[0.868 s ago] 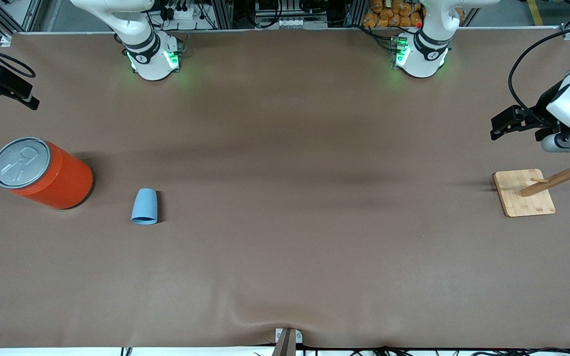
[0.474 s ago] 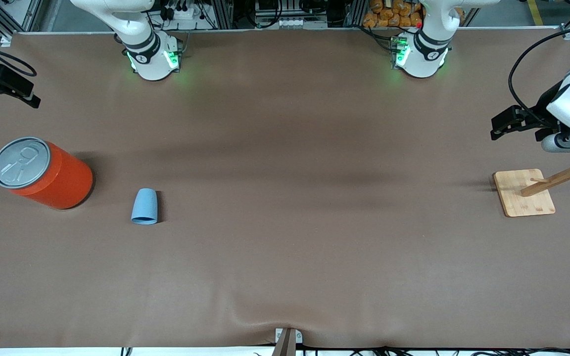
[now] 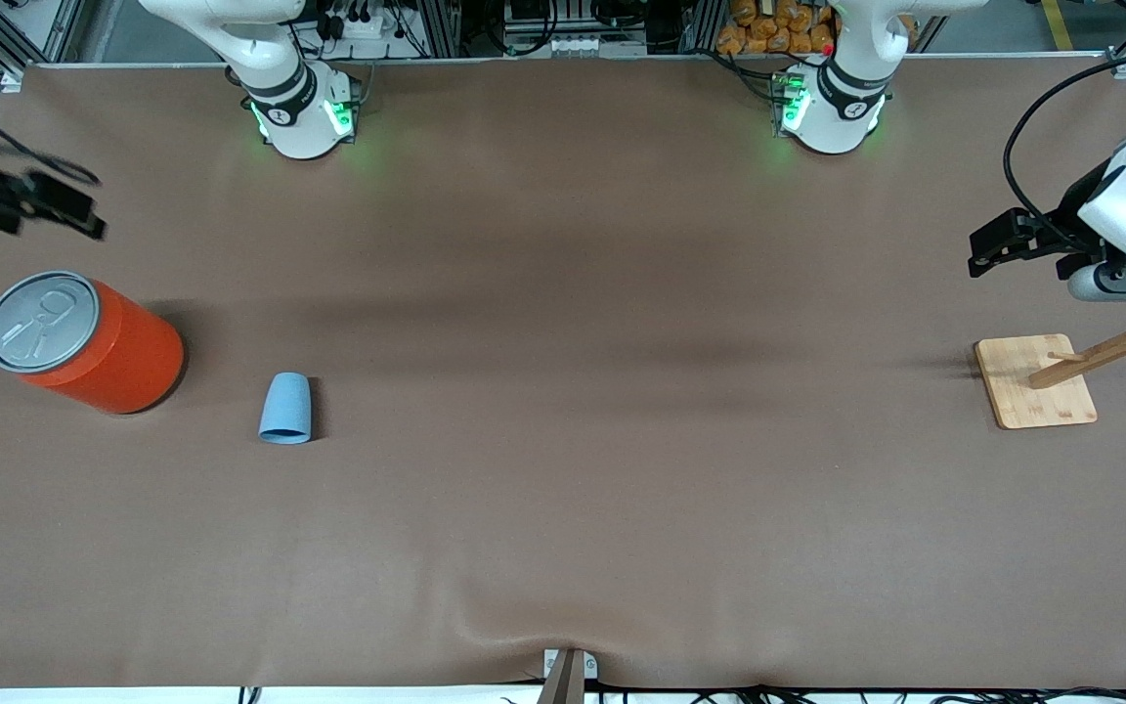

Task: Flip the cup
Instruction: 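Reach the right gripper down to the light blue cup lying on its side, then grasp the blue cup with the right gripper and lift it upright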

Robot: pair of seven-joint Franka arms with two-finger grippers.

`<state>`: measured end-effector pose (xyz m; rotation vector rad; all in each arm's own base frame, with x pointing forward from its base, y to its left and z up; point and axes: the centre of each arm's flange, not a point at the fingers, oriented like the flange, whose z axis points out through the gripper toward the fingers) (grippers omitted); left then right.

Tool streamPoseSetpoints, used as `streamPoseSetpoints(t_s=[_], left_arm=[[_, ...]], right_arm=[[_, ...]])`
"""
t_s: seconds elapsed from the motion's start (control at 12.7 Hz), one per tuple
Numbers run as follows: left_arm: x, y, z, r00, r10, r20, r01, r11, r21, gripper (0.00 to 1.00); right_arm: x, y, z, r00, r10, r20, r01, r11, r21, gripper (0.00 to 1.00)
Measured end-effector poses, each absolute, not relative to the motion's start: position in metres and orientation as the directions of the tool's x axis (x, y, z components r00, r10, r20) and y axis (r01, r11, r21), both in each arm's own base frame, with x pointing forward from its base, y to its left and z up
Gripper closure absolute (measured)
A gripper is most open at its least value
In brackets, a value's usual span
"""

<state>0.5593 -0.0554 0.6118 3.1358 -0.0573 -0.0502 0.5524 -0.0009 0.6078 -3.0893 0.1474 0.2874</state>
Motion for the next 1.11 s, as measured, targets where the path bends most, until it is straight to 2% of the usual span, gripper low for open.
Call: streamPoseSetpoints(t_s=[0.16,0.32,0.47,0.63,0.95,1.11], left_arm=[[0.559,-0.057,0.612,0.999,-0.040,-0.030,-0.039,-0.999,0.006,0.00],[0.559,-0.057,0.612,0.999,-0.040,-0.029,-0.040,-0.999,0.006,0.00],[0.559,-0.057,0.612,0.999,-0.040,-0.029,-0.040,-0.999,0.006,0.00],[0.559,-0.057,0.613,0.999,-0.040,-0.029,-0.040,-0.999,0.006,0.00],[0.558,-0.066,0.614,0.998,-0.057,-0.026,-0.056,-0.998,0.006,0.00],[0.558,-0.070,0.616,0.998,-0.063,-0.019,-0.063,-0.998,0.007,0.00]], right_arm=[[0.579,-0.001,0.543,0.951,-0.088,-0.298,-0.098,-0.995,-0.020,0.00],[0.591,0.013,0.513,0.940,-0.065,-0.334,-0.075,-0.997,-0.019,0.00],[0.599,0.035,0.486,0.959,-0.035,-0.280,-0.043,-0.999,-0.024,0.00],[0.600,0.048,0.437,0.973,-0.012,-0.231,-0.020,-0.999,-0.029,0.00],[0.595,0.044,0.347,0.987,0.149,-0.064,0.146,-0.988,-0.048,0.00],[0.592,0.038,0.306,0.985,0.171,-0.025,0.170,-0.985,-0.043,0.00]])
